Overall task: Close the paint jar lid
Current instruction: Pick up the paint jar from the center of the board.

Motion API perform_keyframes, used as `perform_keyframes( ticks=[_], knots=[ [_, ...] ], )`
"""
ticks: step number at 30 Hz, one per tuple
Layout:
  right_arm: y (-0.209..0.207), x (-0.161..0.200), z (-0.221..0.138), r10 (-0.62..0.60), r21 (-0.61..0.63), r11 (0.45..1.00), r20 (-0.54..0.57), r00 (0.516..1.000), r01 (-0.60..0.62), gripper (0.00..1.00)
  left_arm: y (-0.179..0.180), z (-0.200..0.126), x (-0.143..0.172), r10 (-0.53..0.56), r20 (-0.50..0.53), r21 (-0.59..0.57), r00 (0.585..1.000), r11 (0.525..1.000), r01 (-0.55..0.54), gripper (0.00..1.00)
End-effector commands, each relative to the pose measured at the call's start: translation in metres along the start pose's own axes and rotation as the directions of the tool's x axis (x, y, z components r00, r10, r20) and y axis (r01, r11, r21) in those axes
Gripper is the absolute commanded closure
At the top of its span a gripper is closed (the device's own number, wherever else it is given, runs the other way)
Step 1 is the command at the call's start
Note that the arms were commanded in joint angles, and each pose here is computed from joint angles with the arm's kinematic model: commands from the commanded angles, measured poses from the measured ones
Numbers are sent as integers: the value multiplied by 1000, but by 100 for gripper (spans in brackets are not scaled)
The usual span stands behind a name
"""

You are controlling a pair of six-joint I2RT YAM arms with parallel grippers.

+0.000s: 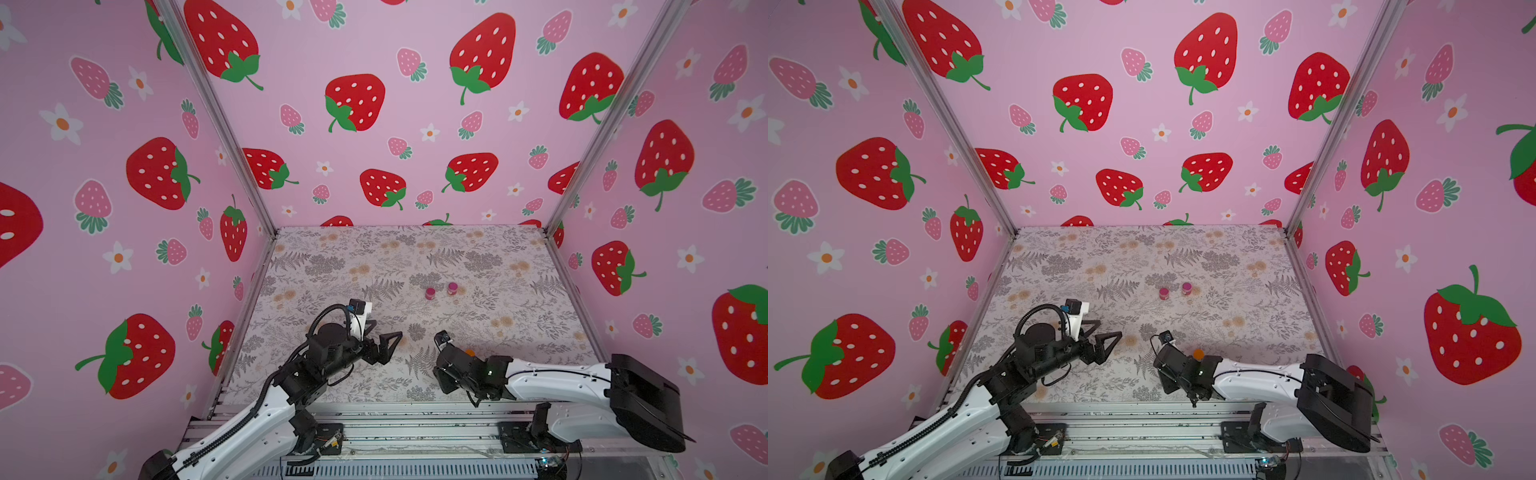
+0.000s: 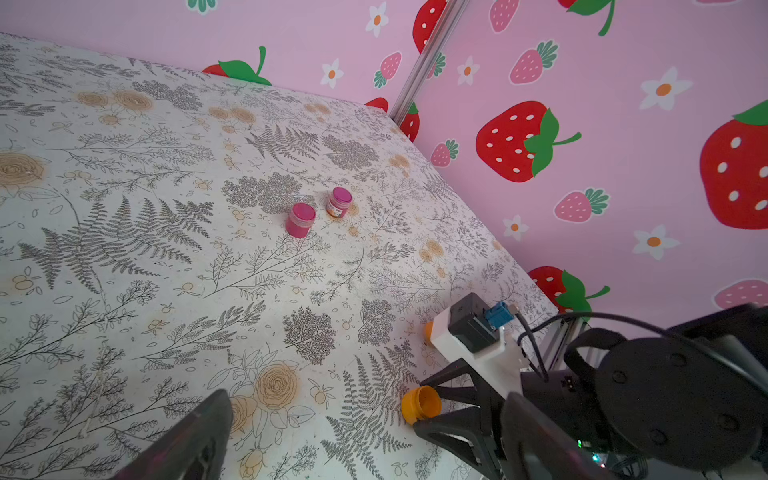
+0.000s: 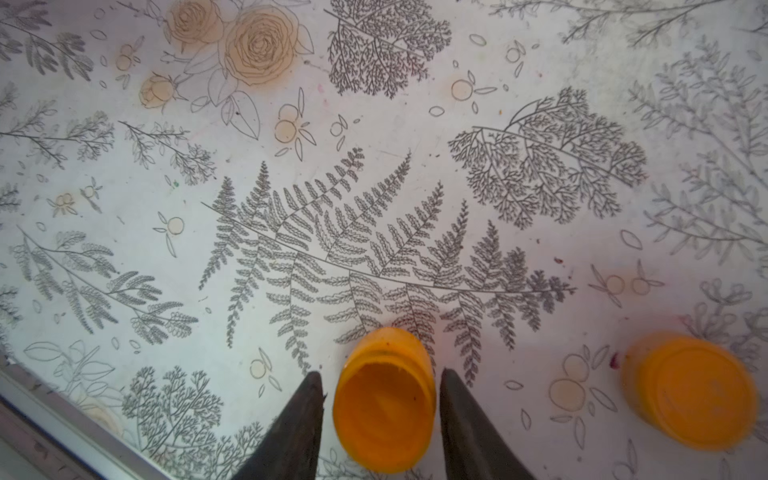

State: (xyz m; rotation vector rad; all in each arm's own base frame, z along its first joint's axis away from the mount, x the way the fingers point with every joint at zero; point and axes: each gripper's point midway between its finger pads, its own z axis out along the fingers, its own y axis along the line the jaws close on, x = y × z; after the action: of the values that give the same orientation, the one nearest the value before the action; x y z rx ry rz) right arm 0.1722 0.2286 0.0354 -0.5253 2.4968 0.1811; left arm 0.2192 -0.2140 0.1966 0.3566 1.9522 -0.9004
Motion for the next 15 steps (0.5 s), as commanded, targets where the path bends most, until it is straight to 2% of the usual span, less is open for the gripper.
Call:
perform_keyframes(
  ticks=[1, 15],
  knots=[
    [0, -9, 0, 24, -2, 1000, 18, 1000, -24, 54, 3, 0, 3, 7, -4, -16, 1000, 1000, -7, 1],
    [1, -13, -5, 18, -9, 1000, -8, 1000, -18, 64, 3, 1, 3, 18, -2, -14, 1000, 1000, -18, 1]
  ],
)
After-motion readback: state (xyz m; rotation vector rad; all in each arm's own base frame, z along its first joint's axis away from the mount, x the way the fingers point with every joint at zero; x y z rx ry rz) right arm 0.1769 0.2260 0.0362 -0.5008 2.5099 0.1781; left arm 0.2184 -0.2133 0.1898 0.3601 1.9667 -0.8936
